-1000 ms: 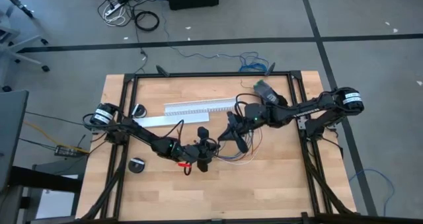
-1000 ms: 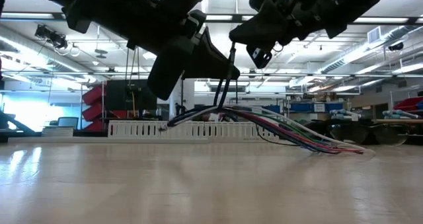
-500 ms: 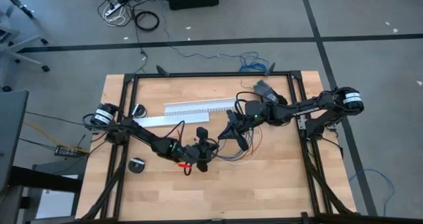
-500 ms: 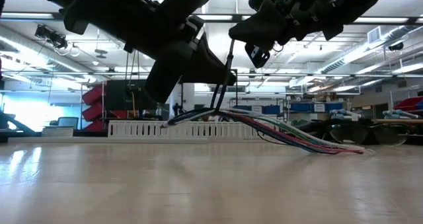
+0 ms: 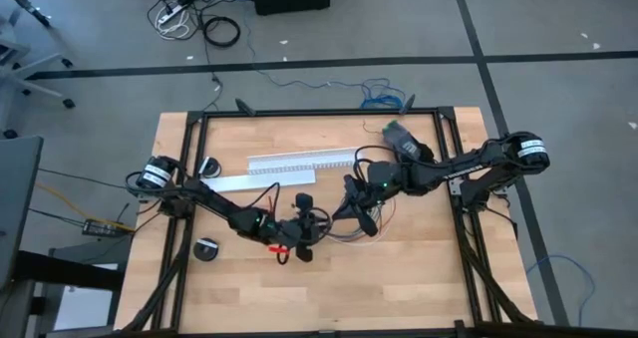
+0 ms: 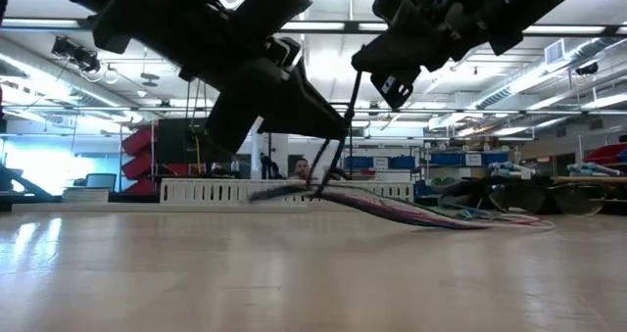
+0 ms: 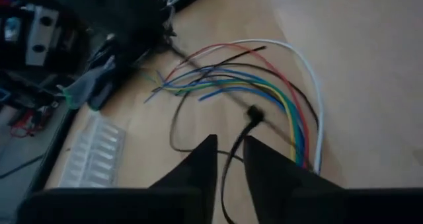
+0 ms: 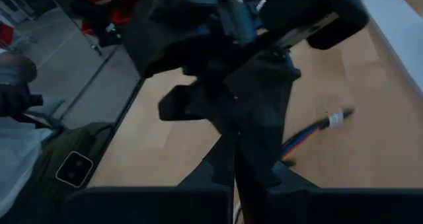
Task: Ziptie cables
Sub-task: Wrap the colored wires together using a zip tie
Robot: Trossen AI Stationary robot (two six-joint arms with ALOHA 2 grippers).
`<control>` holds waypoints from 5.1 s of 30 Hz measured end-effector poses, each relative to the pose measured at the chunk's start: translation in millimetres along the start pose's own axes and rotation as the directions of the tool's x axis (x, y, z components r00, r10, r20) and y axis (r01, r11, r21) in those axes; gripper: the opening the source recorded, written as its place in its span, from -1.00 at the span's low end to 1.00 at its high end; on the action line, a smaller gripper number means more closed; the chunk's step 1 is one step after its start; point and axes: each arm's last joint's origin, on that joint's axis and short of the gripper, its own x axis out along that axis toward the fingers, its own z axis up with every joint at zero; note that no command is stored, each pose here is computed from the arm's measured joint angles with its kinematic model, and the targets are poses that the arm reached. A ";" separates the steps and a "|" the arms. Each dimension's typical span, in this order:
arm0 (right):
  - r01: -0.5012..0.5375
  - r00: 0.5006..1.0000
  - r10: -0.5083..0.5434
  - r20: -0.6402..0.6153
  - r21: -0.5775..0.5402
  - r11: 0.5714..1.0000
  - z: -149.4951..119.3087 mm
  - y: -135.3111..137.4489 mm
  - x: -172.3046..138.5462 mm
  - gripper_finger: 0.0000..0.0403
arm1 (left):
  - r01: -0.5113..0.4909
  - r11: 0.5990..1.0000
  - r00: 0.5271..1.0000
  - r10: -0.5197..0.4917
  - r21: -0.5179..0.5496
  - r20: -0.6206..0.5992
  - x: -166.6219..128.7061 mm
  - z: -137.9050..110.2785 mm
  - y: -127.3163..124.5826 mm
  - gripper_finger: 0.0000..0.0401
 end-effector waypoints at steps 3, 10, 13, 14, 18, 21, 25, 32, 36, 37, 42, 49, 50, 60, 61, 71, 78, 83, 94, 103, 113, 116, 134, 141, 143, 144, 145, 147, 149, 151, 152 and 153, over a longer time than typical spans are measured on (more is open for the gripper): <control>0.011 1.000 -0.011 -0.004 0.002 1.000 -0.5 -0.4 0.0 -1.00 | 0.005 1.000 1.000 -0.005 0.003 0.003 -1.3 0.7 -2.1 -0.44; 0.061 0.998 -0.061 -0.035 0.013 0.998 -4.2 -3.0 -0.2 -1.00 | -0.024 0.999 1.000 0.024 -0.031 -0.020 -6.8 1.6 -5.0 -0.28; 0.090 0.996 -0.090 -0.028 -0.006 0.996 -4.1 -3.8 -0.3 -1.00 | -0.077 0.982 0.997 0.074 -0.173 -0.026 -13.8 7.0 2.7 -0.28; 0.097 0.995 -0.098 -0.025 -0.021 0.995 -3.9 -3.8 -0.2 -1.00 | -0.083 0.967 0.997 0.081 -0.240 -0.018 -17.3 10.4 6.5 -0.28; 0.134 0.991 -0.135 -0.006 -0.076 0.988 -3.5 -1.1 0.9 -1.00 | -0.077 0.888 0.994 0.101 -0.454 0.030 -33.4 25.6 26.4 -0.28; 0.140 0.990 -0.140 0.011 -0.103 0.985 -2.5 0.9 1.5 -1.00 | 0.028 0.832 0.997 0.019 -0.554 0.080 -36.1 30.1 34.4 -0.28; 0.140 0.990 -0.137 0.037 -0.119 0.983 0.0 1.3 1.5 -1.00 | 0.139 0.762 0.989 -0.078 -0.633 0.124 -29.7 29.0 37.9 -0.28; 0.114 0.993 -0.107 0.058 -0.136 0.984 2.3 2.7 1.6 -1.00 | 0.122 0.734 0.992 -0.078 -0.669 0.095 -19.2 20.0 39.2 -0.28; 0.082 0.996 -0.075 0.051 -0.139 0.987 2.0 5.0 2.1 -1.00 | 0.084 0.750 0.996 -0.051 -0.656 0.070 -14.9 16.2 42.8 -0.28; 0.076 0.996 -0.070 0.051 -0.141 0.987 1.7 6.1 2.4 -1.00 | 0.075 0.750 0.997 -0.043 -0.657 0.065 -14.1 15.5 44.2 -0.28; 0.047 0.998 -0.041 0.046 -0.150 0.988 0.5 11.9 3.9 -1.00 | 0.056 0.752 0.998 -0.038 -0.657 0.042 -11.3 12.0 48.9 -0.28; 0.043 0.998 -0.035 0.052 -0.152 0.987 1.1 12.7 4.0 -1.00 | 0.100 0.760 0.995 -0.071 -0.642 0.071 -11.2 13.7 48.9 -0.28; 0.043 0.998 -0.035 0.054 -0.152 0.987 1.3 12.6 4.0 -1.00 | 0.101 0.760 0.995 -0.071 -0.642 0.071 -11.2 13.7 48.9 -0.28; 0.043 0.998 -0.034 0.059 -0.152 0.988 1.9 12.6 3.9 -1.00 | 0.146 0.791 0.989 -0.117 -0.594 0.088 -10.1 13.5 46.7 -0.49; 0.043 0.998 -0.034 0.059 -0.146 0.988 1.8 12.5 3.9 -1.00 | 0.148 0.792 0.989 -0.120 -0.593 0.086 -9.8 13.0 46.2 -0.55; 0.046 0.998 -0.038 0.059 -0.140 0.989 1.7 12.4 3.9 -1.00 | 0.149 0.796 0.988 -0.138 -0.587 0.064 -2.6 6.6 39.5 -0.98; 0.045 0.998 -0.038 0.056 -0.134 0.990 1.4 12.3 4.0 -1.00 | 0.150 0.810 0.988 -0.139 -0.566 0.063 -2.4 6.4 39.4 -0.99; 0.046 0.997 -0.037 0.064 -0.135 0.990 3.7 13.7 1.0 -1.00 | 0.149 0.811 0.988 -0.138 -0.566 0.063 -2.4 6.8 39.5 -1.00; 0.056 0.996 -0.045 0.077 -0.151 0.987 9.5 17.5 -8.9 -1.00 | 0.152 0.806 0.988 -0.130 -0.572 0.079 -2.8 9.3 40.7 -1.00; 0.069 0.994 -0.055 0.091 -0.160 0.985 13.3 17.2 -9.4 -1.00 | 0.153 0.807 0.988 -0.132 -0.571 0.077 -2.8 8.7 40.4 -1.00; 0.102 0.994 -0.094 0.057 -0.171 0.980 22.5 18.7 -9.1 -1.00 | 0.154 0.808 0.988 -0.136 -0.568 0.075 -2.6 7.8 39.9 -1.00; 0.108 0.993 -0.100 0.055 -0.170 0.979 22.7 18.6 -9.2 -1.00 | 0.154 0.809 0.988 -0.137 -0.567 0.074 -2.5 7.6 39.9 -1.00; 0.097 0.992 -0.080 0.097 -0.178 0.979 33.5 25.1 -21.5 -1.00 | 0.142 0.818 0.988 -0.147 -0.558 0.035 -1.7 2.1 37.4 -0.82; 0.097 0.992 -0.081 0.096 -0.178 0.979 34.4 26.3 -25.1 -1.00 | 0.140 0.817 0.989 -0.141 -0.560 0.041 -1.8 3.3 37.9 -0.82; 0.097 0.992 -0.081 0.096 -0.178 0.979 34.3 26.3 -25.1 -1.00 | 0.140 0.817 0.989 -0.141 -0.560 0.041 -1.8 3.4 37.9 -0.82; 0.096 0.992 -0.080 0.096 -0.178 0.979 34.3 26.4 -25.1 -1.00 | 0.140 0.817 0.989 -0.141 -0.560 0.041 -1.8 3.3 37.9 -0.82; 0.096 0.992 -0.080 0.096 -0.178 0.979 34.3 26.4 -25.1 -1.00 | 0.139 0.817 0.989 -0.142 -0.559 0.039 -1.9 3.2 37.9 -0.82; 0.095 0.992 -0.079 0.097 -0.178 0.979 34.2 26.4 -25.1 -1.00 | 0.137 0.818 0.989 -0.142 -0.559 0.035 -0.3 2.1 36.6 -0.82; 0.092 0.992 -0.076 0.096 -0.179 0.980 33.9 26.6 -25.5 -1.00 | 0.134 0.820 0.989 -0.144 -0.556 0.025 2.2 -0.2 34.4 -0.82; 0.092 0.992 -0.075 0.101 -0.180 0.979 34.7 27.1 -26.7 -1.00 | 0.131 0.822 0.989 -0.145 -0.555 0.020 5.1 -2.3 32.1 -0.82; 0.092 0.992 -0.074 0.102 -0.180 0.979 35.4 27.8 -28.5 -1.00 | 0.130 0.824 0.989 -0.147 -0.552 0.013 6.2 -3.7 30.9 -0.82; 0.091 0.992 -0.072 0.105 -0.181 0.979 36.1 28.2 -29.5 -1.00 | 0.129 0.824 0.989 -0.147 -0.552 0.012 6.9 -4.2 30.5 -0.82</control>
